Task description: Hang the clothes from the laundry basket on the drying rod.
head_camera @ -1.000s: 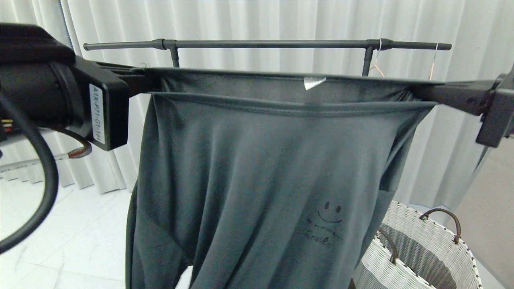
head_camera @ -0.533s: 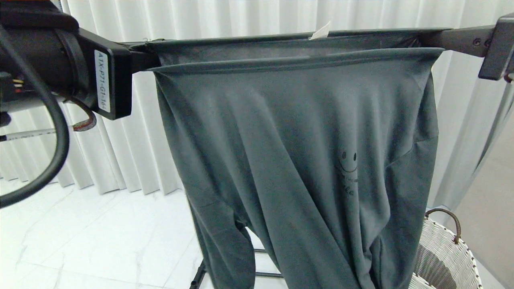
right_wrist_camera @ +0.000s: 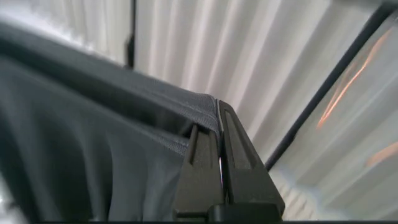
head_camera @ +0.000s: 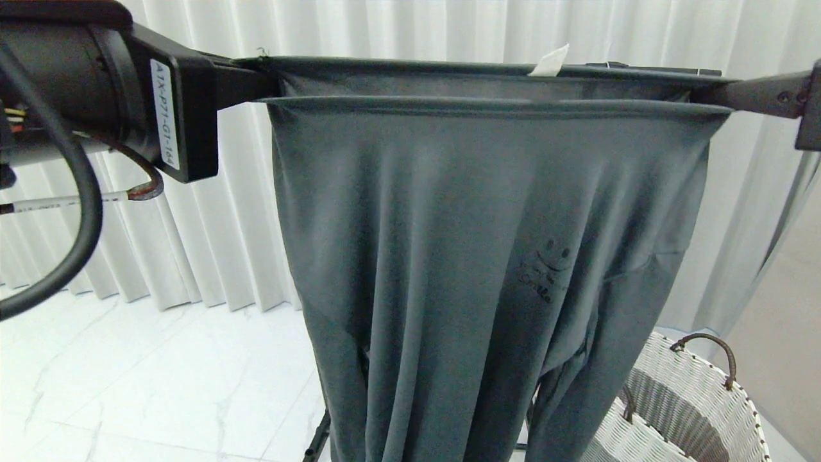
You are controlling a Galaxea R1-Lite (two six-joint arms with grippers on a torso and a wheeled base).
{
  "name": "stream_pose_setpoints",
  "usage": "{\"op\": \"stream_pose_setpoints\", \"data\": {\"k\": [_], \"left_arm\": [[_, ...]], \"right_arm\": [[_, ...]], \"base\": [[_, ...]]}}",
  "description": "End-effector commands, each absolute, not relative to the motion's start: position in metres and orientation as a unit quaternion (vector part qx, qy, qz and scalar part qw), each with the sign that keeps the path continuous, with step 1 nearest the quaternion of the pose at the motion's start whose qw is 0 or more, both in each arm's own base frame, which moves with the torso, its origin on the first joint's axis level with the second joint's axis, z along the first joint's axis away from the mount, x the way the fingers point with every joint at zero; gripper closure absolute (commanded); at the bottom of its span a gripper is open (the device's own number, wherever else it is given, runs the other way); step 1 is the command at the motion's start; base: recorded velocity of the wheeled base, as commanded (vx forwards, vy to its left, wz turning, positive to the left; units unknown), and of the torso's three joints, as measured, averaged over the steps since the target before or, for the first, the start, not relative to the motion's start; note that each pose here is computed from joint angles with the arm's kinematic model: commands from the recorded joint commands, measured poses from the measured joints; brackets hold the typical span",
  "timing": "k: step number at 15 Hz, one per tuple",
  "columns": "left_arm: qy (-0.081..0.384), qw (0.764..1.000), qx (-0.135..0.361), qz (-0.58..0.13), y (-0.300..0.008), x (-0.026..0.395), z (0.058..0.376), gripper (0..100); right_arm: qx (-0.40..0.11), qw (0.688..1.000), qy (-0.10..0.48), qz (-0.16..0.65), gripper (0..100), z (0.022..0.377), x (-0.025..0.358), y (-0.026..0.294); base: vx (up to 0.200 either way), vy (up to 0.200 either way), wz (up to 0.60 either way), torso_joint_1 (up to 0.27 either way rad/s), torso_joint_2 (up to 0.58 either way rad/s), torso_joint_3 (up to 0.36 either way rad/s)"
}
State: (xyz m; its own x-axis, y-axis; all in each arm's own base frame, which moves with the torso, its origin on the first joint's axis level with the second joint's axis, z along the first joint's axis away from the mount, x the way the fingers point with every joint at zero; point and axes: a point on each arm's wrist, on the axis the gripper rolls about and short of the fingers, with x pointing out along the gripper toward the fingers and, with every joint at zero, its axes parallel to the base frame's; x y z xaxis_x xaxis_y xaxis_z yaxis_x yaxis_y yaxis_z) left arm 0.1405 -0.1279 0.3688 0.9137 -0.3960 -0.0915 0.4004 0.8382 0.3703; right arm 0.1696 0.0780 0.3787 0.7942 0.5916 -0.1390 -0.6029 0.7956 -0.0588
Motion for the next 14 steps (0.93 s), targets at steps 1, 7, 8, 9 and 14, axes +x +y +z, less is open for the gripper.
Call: {"op": "stream_pose_setpoints", "data": {"k": [1,7,8,9,14], "left_arm": [[0.006,0.958,0.192,-0.215,-0.134,0.147,0.37,100],[0.004,0.954,0.187,-0.233,-0.146,0.169,0.374,100],[0.001,0.955,0.185,-0.232,-0.15,0.173,0.374,100],[-0.004,0.957,0.178,-0.23,-0.154,0.178,0.373,100],[0.065,0.959,0.141,-0.236,-0.138,0.155,0.364,100]], "right_arm": [[-0.046,0.944,0.063,0.32,100,0.388,0.147,0.059],[-0.042,0.895,0.102,0.432,100,0.379,0.102,0.052],[-0.04,0.883,0.107,0.455,100,0.378,0.096,0.053],[-0.04,0.869,0.118,0.479,100,0.374,0.089,0.054],[-0.059,0.889,0.112,0.441,100,0.37,0.11,0.062]], "base": [[0.0,0.0,0.0,0.0,0.0,0.0],[0.0,0.0,0.0,0.0,0.0,0.0],[0.0,0.0,0.0,0.0,0.0,0.0],[0.0,0.0,0.0,0.0,0.0,0.0],[0.0,0.0,0.0,0.0,0.0,0.0]]}}
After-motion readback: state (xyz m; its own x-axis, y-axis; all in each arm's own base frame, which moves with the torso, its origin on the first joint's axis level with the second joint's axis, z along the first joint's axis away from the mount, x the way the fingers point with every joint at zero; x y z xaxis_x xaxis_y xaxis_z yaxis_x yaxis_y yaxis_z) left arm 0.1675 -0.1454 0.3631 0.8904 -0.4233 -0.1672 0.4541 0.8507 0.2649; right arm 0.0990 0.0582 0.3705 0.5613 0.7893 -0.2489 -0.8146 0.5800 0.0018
